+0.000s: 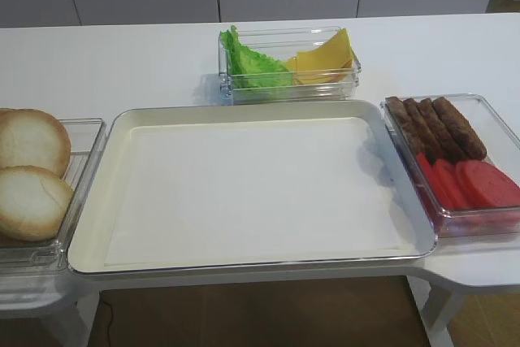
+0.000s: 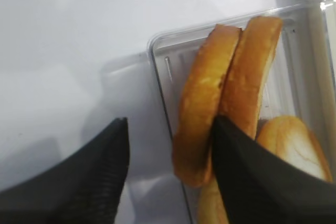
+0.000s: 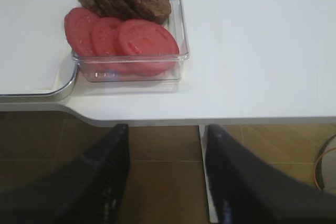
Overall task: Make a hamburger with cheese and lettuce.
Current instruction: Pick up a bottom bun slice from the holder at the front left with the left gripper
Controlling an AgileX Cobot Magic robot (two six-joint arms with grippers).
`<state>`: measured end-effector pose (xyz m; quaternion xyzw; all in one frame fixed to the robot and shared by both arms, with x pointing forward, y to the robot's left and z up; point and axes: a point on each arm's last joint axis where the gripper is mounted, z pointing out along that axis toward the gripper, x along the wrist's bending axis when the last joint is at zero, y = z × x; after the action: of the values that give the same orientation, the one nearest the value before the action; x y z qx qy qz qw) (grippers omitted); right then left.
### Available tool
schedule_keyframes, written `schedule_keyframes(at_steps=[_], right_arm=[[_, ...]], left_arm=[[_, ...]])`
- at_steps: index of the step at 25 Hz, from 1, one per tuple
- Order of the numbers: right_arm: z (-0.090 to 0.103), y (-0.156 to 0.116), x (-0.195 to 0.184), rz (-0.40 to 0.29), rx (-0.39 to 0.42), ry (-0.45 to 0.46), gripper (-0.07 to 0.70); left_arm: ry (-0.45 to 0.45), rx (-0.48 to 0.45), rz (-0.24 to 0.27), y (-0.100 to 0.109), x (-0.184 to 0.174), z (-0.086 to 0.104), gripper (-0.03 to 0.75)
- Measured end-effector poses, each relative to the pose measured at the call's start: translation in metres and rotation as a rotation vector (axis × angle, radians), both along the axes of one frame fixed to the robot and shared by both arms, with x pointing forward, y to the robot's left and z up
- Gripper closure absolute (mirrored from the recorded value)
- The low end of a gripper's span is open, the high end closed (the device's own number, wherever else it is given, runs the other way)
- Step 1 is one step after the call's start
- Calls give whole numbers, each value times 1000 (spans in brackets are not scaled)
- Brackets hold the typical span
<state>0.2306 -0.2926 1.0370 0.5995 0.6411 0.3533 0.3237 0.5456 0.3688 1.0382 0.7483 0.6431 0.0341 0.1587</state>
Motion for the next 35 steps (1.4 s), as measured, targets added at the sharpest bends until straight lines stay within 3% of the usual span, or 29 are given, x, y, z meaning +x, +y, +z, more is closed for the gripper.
schedule_keyframes(at_steps=[18, 35], right_arm=[[0, 0, 0, 0, 0, 0, 330], [0, 0, 0, 0, 0, 0, 408]], left_arm=[[12, -18, -7, -1, 0, -2, 628], [24, -22, -11, -2, -1, -2, 637]])
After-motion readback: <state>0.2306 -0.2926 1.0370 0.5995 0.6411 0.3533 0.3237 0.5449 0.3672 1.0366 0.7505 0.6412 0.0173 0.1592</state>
